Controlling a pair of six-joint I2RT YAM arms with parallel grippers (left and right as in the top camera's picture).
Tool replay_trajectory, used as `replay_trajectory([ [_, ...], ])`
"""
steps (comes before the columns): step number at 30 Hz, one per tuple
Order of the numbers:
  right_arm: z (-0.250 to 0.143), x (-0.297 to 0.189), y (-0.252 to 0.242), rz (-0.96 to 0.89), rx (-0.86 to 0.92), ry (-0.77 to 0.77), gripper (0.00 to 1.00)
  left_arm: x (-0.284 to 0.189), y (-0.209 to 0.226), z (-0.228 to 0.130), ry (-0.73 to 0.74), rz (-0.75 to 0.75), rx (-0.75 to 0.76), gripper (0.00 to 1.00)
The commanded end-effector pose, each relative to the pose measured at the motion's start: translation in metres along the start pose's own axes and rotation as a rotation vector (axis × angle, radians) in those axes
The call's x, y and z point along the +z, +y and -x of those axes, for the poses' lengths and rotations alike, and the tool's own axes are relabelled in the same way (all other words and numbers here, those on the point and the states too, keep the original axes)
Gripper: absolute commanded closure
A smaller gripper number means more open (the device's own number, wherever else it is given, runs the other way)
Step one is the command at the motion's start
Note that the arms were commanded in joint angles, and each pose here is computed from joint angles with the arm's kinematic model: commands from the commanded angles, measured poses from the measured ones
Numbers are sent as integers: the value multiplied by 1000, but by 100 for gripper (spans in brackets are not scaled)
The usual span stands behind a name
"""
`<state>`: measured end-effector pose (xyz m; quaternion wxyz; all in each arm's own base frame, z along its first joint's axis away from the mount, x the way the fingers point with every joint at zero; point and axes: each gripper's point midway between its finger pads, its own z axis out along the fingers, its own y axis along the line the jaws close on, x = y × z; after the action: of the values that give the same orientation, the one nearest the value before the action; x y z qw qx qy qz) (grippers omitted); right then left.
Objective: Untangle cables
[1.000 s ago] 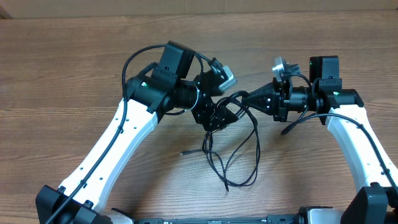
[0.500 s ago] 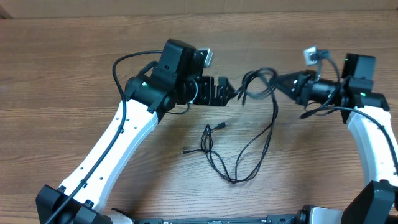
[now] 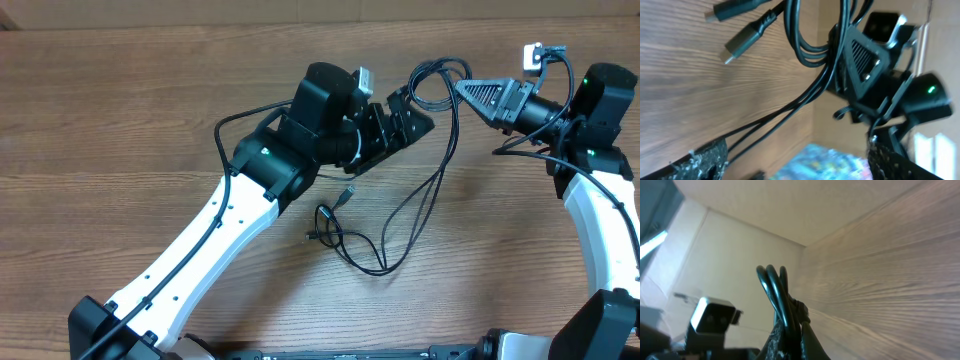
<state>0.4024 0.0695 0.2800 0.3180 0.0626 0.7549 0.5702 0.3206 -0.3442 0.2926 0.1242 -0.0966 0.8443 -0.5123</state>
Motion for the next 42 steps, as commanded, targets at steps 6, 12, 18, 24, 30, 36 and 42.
replay_trajectory([
  [6,11,-3,18,21,192,-27,96,6,1,18,-170,7,-505,27],
  [12,14,-2,37,57,156,-35,96,11,-6,26,-248,-35,-616,32],
  [18,2,11,48,78,140,8,96,18,-18,36,-301,-100,-587,36],
  [24,-9,21,57,94,129,44,96,26,-6,42,-334,-71,-595,48],
  [30,-14,17,69,116,107,62,96,22,1,55,-421,-65,-605,58],
  [36,-16,16,72,122,91,67,96,20,-9,59,-425,-110,-594,53],
  [42,-21,15,75,142,89,101,96,18,-11,64,-454,-123,-591,54],
])
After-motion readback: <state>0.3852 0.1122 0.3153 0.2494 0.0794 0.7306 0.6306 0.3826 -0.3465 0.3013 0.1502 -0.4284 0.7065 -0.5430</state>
